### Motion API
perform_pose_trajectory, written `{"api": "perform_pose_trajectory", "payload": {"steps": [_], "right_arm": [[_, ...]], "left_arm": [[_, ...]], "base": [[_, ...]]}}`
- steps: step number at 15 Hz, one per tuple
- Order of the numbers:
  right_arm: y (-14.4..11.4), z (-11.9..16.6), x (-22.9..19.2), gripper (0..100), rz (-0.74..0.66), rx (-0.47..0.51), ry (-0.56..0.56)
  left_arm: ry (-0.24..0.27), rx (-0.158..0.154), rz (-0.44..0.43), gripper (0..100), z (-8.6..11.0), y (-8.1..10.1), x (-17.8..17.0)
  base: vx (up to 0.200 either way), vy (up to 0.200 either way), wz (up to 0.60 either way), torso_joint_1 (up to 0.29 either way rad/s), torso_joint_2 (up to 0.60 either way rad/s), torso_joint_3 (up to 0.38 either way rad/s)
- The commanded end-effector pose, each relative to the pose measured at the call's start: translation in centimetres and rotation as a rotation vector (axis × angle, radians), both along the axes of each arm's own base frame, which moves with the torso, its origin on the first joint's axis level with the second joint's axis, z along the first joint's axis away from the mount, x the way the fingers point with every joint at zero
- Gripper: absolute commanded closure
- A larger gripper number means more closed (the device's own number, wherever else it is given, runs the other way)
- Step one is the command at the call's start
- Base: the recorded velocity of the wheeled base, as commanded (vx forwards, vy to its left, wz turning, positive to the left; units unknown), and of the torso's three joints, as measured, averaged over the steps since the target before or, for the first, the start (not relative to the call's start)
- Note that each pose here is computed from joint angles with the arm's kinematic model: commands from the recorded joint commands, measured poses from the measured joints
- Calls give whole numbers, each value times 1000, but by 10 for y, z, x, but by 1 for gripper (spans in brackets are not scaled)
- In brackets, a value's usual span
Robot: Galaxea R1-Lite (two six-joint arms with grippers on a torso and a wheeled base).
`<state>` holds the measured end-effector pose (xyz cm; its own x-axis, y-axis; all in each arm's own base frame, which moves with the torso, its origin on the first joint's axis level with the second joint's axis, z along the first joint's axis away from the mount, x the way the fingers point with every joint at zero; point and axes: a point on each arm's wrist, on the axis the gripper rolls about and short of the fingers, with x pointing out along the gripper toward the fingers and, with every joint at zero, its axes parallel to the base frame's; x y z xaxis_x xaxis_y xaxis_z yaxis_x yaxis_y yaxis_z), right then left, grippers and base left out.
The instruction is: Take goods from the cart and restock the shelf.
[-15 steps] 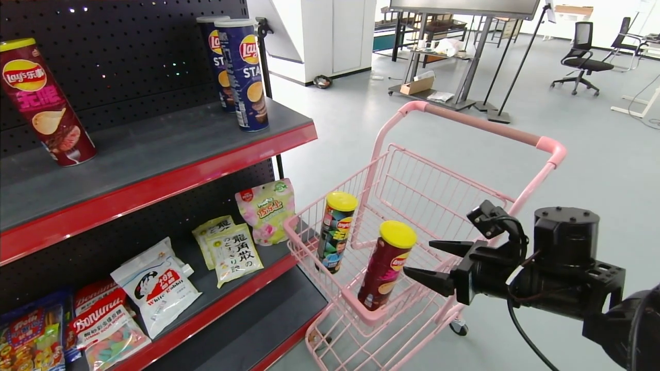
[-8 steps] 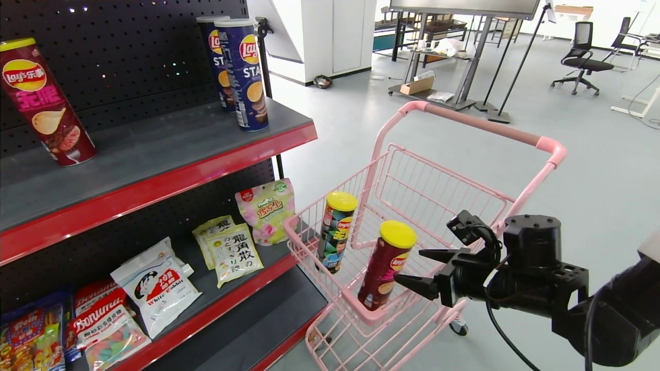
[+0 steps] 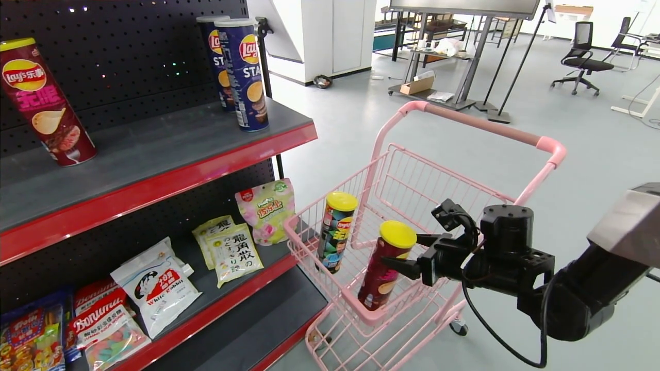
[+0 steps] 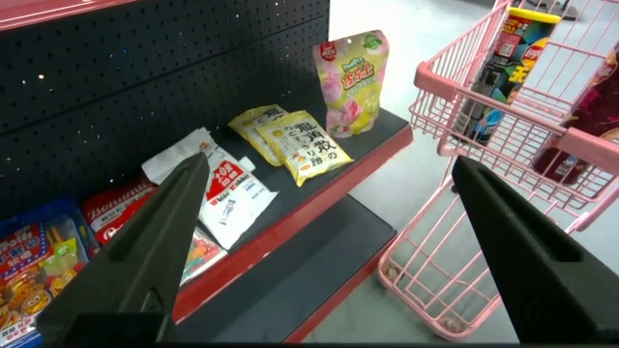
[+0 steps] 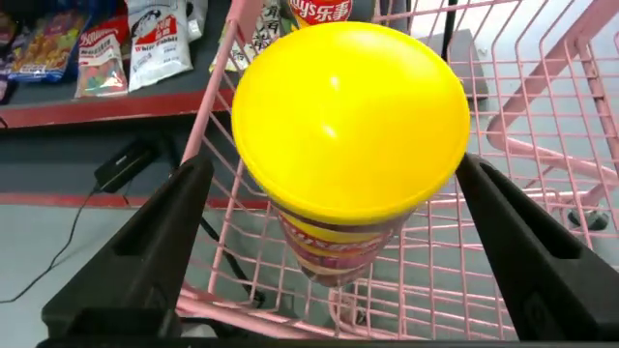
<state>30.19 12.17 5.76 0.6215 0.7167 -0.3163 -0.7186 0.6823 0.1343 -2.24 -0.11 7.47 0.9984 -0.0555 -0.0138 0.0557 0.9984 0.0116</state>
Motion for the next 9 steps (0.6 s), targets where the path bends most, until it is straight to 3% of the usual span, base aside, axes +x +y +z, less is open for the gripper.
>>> {"api": "perform_pose_trajectory", "payload": {"steps": [1, 9], "right_arm": [[4, -15, 4, 0, 11, -9, 25], [12, -21, 16, 0, 15, -2, 18]], "left_arm": [[2, 0, 0, 0, 0, 0, 0], [2, 0, 0, 0, 0, 0, 0]], "base": [[0, 0, 0, 0, 0, 0], [0, 0, 0, 0, 0, 0]]}}
